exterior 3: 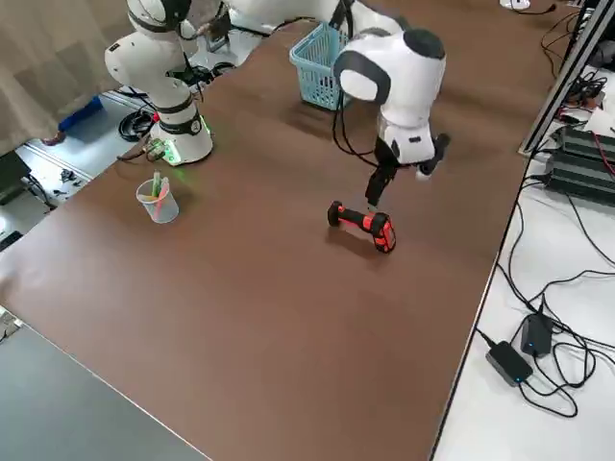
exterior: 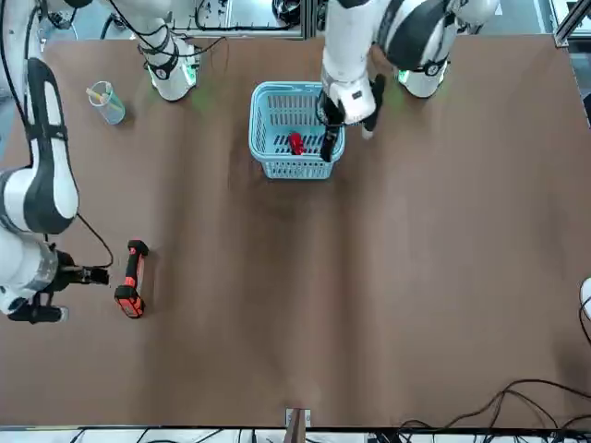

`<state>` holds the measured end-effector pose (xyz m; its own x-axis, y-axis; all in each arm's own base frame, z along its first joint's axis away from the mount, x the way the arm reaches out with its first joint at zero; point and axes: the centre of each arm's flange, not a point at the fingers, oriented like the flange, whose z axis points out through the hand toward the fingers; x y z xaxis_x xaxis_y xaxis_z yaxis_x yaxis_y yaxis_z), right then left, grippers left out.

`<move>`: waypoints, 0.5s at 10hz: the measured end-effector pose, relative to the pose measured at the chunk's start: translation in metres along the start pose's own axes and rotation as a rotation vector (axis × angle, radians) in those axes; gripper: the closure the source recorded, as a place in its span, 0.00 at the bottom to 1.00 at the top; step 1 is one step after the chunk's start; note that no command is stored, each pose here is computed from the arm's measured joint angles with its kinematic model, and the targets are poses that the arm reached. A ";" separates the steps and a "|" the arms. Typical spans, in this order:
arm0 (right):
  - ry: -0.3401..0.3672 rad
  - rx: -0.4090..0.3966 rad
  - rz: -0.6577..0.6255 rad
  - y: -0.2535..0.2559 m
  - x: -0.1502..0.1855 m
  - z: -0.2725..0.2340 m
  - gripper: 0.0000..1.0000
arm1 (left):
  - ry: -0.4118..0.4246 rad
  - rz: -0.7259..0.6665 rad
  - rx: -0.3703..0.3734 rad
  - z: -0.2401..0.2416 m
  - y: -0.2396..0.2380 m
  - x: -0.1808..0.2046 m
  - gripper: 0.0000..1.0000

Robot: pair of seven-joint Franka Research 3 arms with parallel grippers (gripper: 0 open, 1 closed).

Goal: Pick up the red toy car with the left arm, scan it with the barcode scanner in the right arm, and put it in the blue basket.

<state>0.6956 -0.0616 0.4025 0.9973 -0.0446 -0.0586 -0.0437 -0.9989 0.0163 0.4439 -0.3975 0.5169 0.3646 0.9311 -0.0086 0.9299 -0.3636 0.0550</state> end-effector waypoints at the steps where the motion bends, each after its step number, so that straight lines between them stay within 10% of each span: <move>1: 0.012 -0.006 0.001 -0.001 -0.007 -0.023 0.00 | 0.013 0.074 0.028 -0.010 0.008 0.032 0.00; 5: 0.028 -0.028 -0.009 -0.013 -0.039 -0.103 0.00 | 0.014 0.318 0.119 -0.045 0.013 0.151 0.00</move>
<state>0.6636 -0.0456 0.5074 0.9989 -0.0344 -0.0305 -0.0330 -0.9985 0.0439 0.5094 -0.2604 0.5617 0.6376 0.7704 0.0039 0.7690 -0.6361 -0.0638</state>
